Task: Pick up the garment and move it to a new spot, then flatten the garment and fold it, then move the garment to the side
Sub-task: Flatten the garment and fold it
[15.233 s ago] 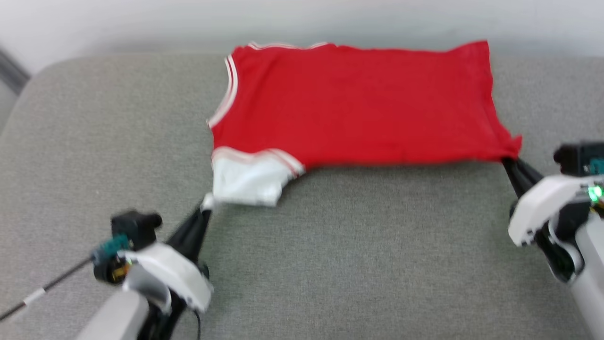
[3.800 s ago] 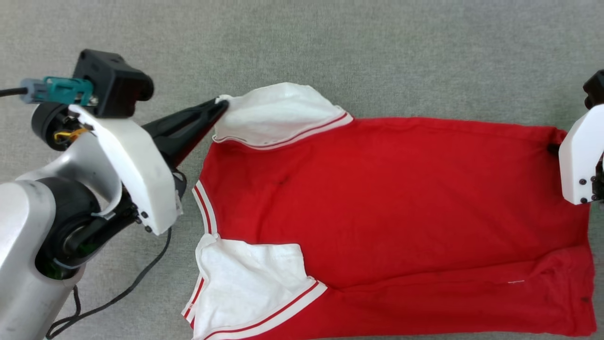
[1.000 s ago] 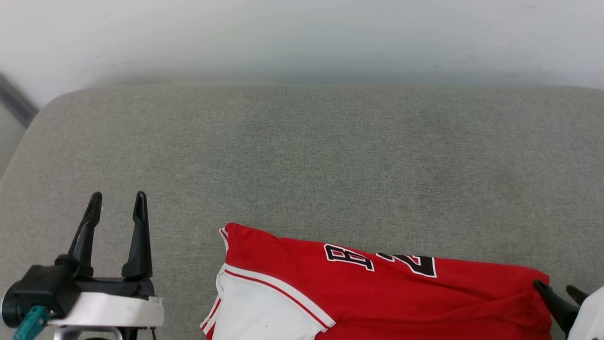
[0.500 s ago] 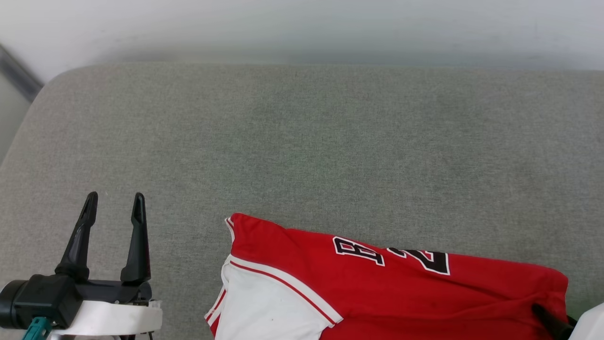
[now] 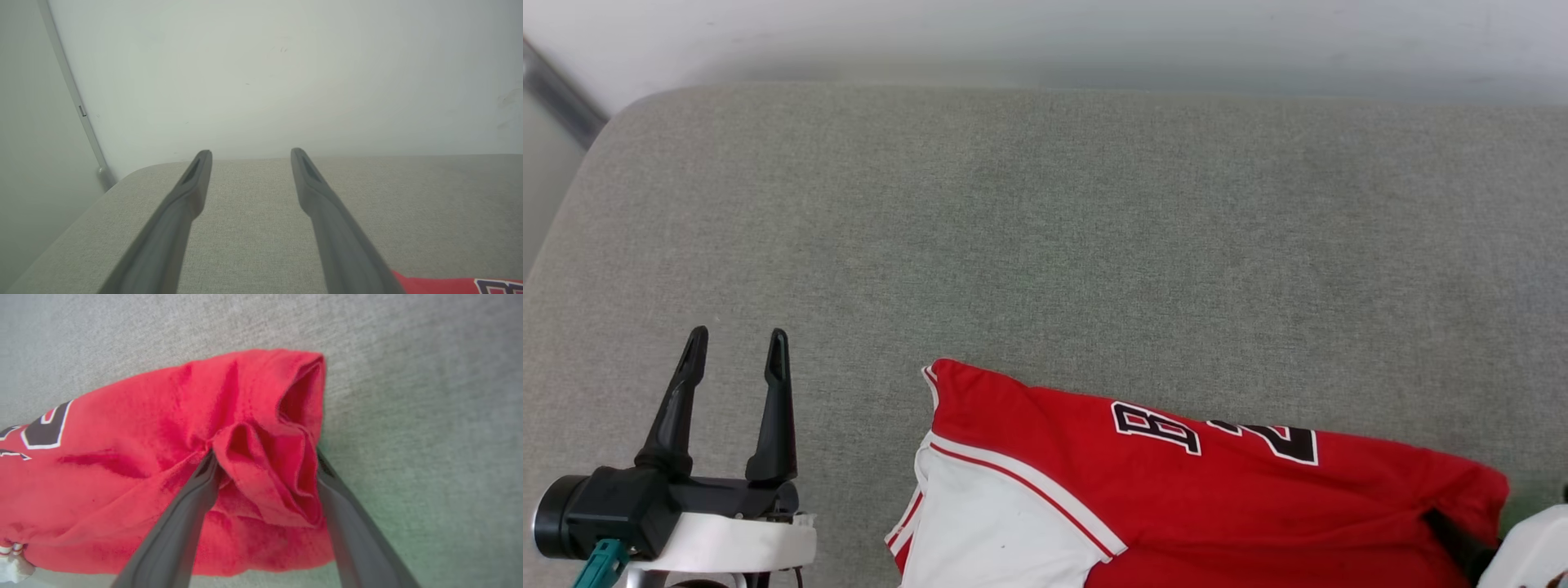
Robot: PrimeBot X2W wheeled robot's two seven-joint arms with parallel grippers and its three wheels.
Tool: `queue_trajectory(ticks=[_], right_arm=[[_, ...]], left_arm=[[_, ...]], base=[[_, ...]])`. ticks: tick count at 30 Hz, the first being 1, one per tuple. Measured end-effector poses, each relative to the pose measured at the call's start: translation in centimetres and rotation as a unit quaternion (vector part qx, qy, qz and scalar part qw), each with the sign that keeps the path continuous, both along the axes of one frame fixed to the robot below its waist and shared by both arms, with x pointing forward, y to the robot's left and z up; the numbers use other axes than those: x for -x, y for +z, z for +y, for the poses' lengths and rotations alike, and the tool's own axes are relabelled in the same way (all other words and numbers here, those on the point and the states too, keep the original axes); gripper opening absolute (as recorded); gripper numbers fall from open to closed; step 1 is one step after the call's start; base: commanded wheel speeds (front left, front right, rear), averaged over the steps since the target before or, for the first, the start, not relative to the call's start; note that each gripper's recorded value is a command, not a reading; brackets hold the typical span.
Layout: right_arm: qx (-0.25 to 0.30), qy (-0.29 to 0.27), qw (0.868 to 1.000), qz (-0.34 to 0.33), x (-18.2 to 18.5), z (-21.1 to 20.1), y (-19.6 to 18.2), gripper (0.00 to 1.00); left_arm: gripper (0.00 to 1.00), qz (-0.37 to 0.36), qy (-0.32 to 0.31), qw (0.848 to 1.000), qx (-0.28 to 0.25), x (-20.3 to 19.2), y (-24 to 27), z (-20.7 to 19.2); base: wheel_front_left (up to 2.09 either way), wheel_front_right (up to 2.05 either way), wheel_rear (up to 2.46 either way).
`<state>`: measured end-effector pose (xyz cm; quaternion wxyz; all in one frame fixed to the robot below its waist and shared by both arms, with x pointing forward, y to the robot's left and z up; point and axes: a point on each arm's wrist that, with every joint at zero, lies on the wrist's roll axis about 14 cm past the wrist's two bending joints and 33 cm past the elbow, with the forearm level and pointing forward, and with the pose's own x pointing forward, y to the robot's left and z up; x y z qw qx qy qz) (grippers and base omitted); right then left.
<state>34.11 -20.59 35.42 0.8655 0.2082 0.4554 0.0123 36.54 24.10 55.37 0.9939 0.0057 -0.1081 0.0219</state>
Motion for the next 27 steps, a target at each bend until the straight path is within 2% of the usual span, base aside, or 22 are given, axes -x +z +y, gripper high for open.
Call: queue_trajectory(ticks=[2, 3, 4, 5, 6, 14, 18, 23, 27], right_arm=[[-0.005, 0.008, 1.000, -0.006, -0.1, 0.6, 0.1, 1.00], [-0.007, 0.010, 1.000, -0.008, 0.0, 0.9, 0.2, 0.89], [-0.006, 0.013, 1.000, -0.012, -0.1, 1.0, 0.3, 0.38], [-0.005, 0.013, 1.000, -0.016, -0.1, 1.0, 0.3, 0.03], [-0.004, 0.013, 1.000, -0.019, 0.0, 1.0, 0.4, 0.00], [0.009, -0.006, 0.999, -0.046, 0.0, -0.3, 0.8, 0.00], [0.033, -0.036, 0.997, -0.061, -0.3, -2.9, 1.2, 0.00], [0.092, -0.082, 0.990, -0.071, -0.2, -8.1, 2.1, 0.00], [0.118, -0.094, 0.986, -0.076, -0.1, -10.0, 2.8, 0.00]], left_arm=[[1.00, -0.001, 0.000, 1.000, 0.002, 0.1, 0.0, -0.1], [1.00, -0.002, 0.000, 1.000, 0.003, 0.2, 0.1, -0.1], [1.00, -0.004, 0.000, 1.000, 0.003, 0.2, 0.2, -0.1], [1.00, -0.005, -0.001, 1.000, 0.003, 0.3, 0.3, -0.2], [1.00, -0.006, -0.001, 1.000, 0.003, 0.3, 0.4, -0.2], [1.00, -0.012, -0.007, 1.000, 0.006, 0.5, 0.7, -0.5], [1.00, -0.014, -0.010, 1.000, 0.007, 0.5, 0.7, -0.8], [1.00, -0.012, -0.017, 1.000, 0.007, 0.4, 0.6, -1.1], [1.00, -0.012, -0.023, 1.000, 0.010, 0.3, 0.6, -1.5]], base=[[0.00, 0.00, 0.00], [0.00, 0.00, 0.00], [0.00, 0.00, 0.00], [0.00, 0.00, 0.00], [0.00, 0.00, 0.00], [0.00, 0.00, 0.00], [0.00, 0.00, 0.00], [0.00, 0.00, 0.00], [0.00, 0.00, 0.00]])
